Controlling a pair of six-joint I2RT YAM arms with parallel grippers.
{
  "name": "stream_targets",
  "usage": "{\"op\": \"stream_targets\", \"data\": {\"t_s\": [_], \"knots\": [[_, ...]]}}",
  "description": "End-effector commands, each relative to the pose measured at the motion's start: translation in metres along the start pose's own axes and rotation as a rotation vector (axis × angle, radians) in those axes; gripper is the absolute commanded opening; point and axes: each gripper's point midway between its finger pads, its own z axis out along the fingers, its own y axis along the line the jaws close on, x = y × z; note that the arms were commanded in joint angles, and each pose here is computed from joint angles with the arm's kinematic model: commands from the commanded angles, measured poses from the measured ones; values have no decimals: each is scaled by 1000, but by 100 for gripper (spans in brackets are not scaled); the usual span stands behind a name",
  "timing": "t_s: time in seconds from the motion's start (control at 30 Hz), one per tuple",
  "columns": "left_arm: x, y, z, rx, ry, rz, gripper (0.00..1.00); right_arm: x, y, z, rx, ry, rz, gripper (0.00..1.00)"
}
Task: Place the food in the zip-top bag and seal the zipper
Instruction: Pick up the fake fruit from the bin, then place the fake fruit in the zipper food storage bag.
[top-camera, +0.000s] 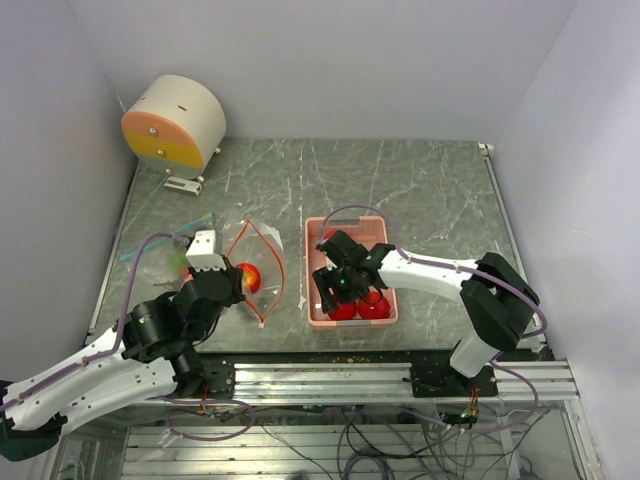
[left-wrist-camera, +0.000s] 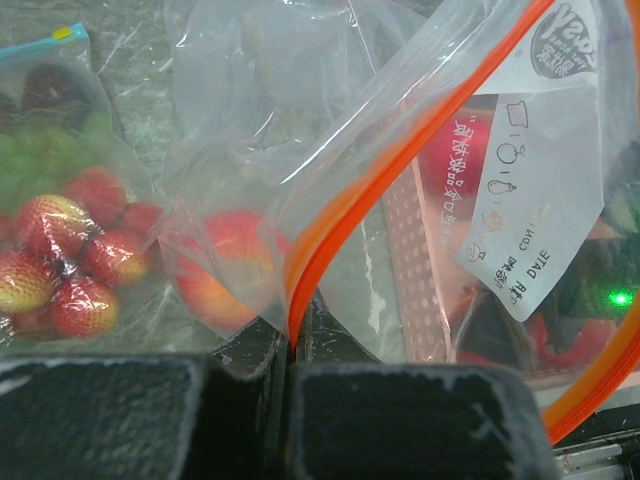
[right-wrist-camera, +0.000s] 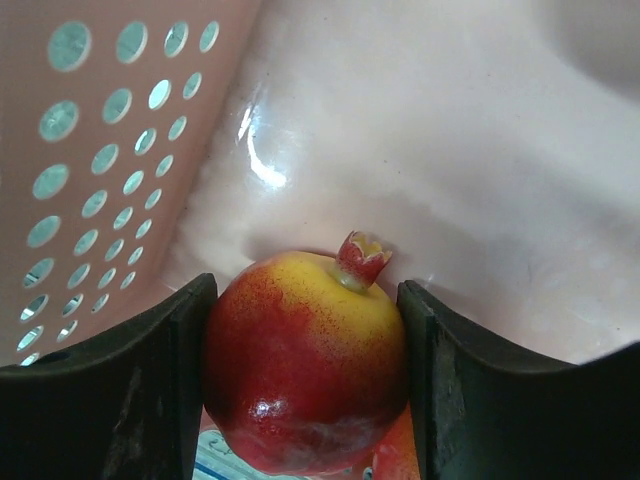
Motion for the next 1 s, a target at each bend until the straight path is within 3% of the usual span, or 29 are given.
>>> {"op": "stream_targets", "data": {"t_s": [0.0,0.17,0.3,0.5,0.8,0.97], "knots": [[0,7,0,-27,-14,-8,7,-19,-7,-10,58,-47,-5,17],[1,10,-1,-27,-18,-17,7,-62,-20,-42,142,-208,24,15],[1,10,0,-29,-23,-13,7,-91,-11,-72,81,-344,43,14],[4,3,6,-24,-13,-2,7,-110,37,-140,-190,-528,-64,14],[11,-19,20,7,18,15,7,-90,124,-260,-741,-771,-322,15],[14,-34,27,41,32,14,7,-86,143,-262,-911,-783,-320,15]]}}
